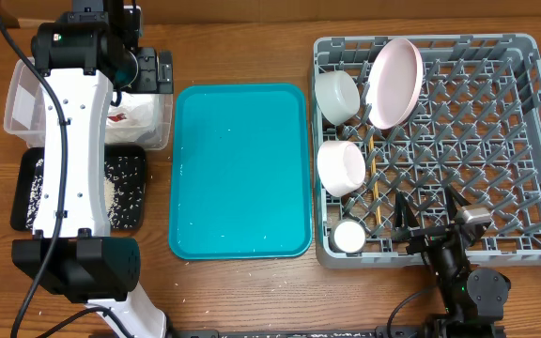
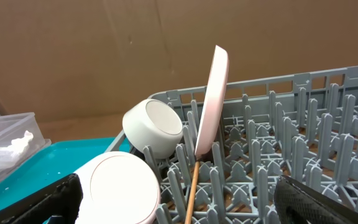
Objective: Sort waste into correct bins and load items into the dishwasher
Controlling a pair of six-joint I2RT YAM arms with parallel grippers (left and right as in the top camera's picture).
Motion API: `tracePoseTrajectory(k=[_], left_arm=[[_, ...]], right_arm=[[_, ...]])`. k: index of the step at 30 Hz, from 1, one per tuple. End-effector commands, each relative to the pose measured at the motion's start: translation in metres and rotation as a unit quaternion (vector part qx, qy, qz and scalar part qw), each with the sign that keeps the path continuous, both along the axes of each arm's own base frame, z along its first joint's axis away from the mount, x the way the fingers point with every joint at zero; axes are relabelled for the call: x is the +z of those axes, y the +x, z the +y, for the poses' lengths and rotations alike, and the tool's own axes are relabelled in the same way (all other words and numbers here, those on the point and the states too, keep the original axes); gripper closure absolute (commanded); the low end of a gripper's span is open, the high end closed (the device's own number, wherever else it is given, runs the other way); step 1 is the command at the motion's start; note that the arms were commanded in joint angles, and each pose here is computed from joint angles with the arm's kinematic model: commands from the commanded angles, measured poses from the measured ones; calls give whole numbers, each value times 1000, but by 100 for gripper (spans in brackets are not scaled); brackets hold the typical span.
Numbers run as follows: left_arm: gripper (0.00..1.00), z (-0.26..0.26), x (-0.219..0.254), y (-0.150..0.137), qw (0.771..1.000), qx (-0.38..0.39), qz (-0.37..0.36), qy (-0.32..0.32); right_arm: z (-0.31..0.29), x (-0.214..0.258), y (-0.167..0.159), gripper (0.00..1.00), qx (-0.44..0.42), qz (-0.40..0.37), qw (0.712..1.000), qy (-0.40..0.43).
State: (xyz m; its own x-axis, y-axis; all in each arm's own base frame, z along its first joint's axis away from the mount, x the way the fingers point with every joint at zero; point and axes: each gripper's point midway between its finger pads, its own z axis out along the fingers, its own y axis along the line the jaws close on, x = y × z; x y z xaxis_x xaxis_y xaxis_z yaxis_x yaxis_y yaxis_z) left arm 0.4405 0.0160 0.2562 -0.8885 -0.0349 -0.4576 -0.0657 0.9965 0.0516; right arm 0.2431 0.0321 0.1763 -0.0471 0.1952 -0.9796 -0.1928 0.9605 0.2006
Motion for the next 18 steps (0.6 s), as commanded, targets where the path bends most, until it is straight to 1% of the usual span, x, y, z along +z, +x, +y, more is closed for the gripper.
tracePoseTrajectory(k=[1, 7, 10, 11, 12, 14, 16, 17, 18], left_arm=[[0, 0, 12, 1, 1000, 3, -17, 1], [0, 1, 12, 0, 1000, 3, -17, 2], [0, 16, 17, -5, 999, 16, -17, 46], [0, 15, 22, -4, 999, 15, -26, 43], [0, 8, 31, -2, 999, 3, -45, 27], [0, -16, 54, 4, 994, -63, -93, -10], [0, -41, 82, 6, 978, -142, -147, -36], [0, -50, 97, 3, 970, -170, -171, -39], [0, -54, 106, 1, 965, -180, -186, -38]], right_arm=[[-1, -1, 0, 0, -1, -3, 1000, 0], [-1, -1, 0, 0, -1, -3, 1000, 0], [-1, -1, 0, 0, -1, -3, 1000, 0], [-1, -2, 0, 0, -1, -2, 1000, 0], [-1, -1, 0, 0, -1, -3, 1000, 0], [-1, -1, 0, 0, -1, -3, 1000, 0], [-1, -1, 0, 0, -1, -3, 1000, 0], [-1, -2, 0, 0, -1, -2, 1000, 0], [-1, -1, 0, 0, -1, -3, 1000, 0]])
